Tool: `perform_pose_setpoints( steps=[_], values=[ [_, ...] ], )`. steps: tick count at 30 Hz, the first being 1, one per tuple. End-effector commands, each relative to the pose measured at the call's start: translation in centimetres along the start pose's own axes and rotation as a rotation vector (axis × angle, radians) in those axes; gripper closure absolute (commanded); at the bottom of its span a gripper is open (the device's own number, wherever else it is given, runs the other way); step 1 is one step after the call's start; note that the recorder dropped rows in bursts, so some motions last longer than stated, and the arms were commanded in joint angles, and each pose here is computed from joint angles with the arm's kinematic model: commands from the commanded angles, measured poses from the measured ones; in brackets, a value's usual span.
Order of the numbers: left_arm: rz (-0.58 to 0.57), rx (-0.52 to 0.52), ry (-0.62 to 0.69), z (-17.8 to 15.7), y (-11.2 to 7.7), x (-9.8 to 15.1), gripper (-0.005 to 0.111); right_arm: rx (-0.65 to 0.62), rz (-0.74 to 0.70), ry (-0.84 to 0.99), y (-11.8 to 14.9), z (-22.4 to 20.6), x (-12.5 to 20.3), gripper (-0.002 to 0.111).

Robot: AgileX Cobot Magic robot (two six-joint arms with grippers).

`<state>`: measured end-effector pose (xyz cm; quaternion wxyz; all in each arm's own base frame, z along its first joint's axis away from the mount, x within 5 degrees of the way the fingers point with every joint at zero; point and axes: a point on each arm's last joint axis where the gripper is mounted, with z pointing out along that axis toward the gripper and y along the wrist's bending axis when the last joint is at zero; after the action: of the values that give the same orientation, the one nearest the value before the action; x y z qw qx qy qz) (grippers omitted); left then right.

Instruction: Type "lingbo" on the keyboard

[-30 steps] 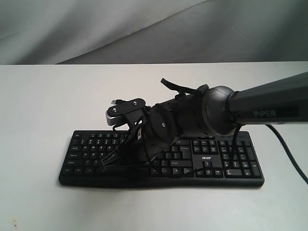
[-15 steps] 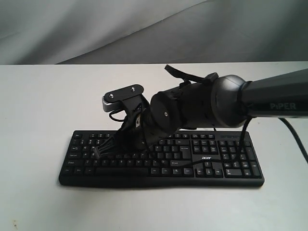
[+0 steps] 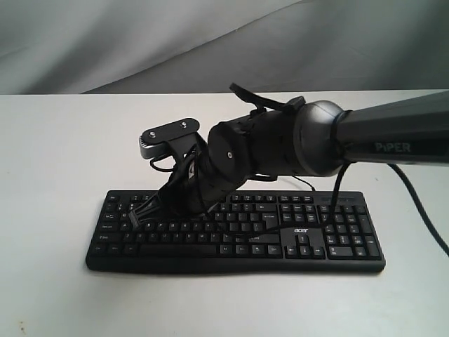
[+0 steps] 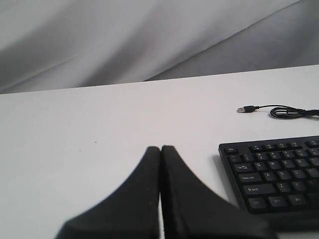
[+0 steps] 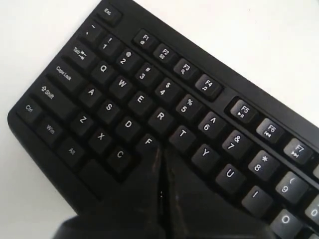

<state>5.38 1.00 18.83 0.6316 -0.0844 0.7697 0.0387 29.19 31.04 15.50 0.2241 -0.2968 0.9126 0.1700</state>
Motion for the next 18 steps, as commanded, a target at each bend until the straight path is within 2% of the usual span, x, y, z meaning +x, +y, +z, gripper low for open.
perform_pose_setpoints(
  steps=[1, 18],
  values=[
    [-0.012, 0.001, -0.003, 0.0, 0.0, 0.1, 0.106, 0.008, -0.023, -0.015, -0.3, -0.1, -0.3, 0.108],
    [-0.012, 0.001, -0.003, 0.0, 0.0, 0.1, 0.106, 0.006, -0.032, 0.049, 0.0, 1.8, -0.1, 0.108]
  ],
)
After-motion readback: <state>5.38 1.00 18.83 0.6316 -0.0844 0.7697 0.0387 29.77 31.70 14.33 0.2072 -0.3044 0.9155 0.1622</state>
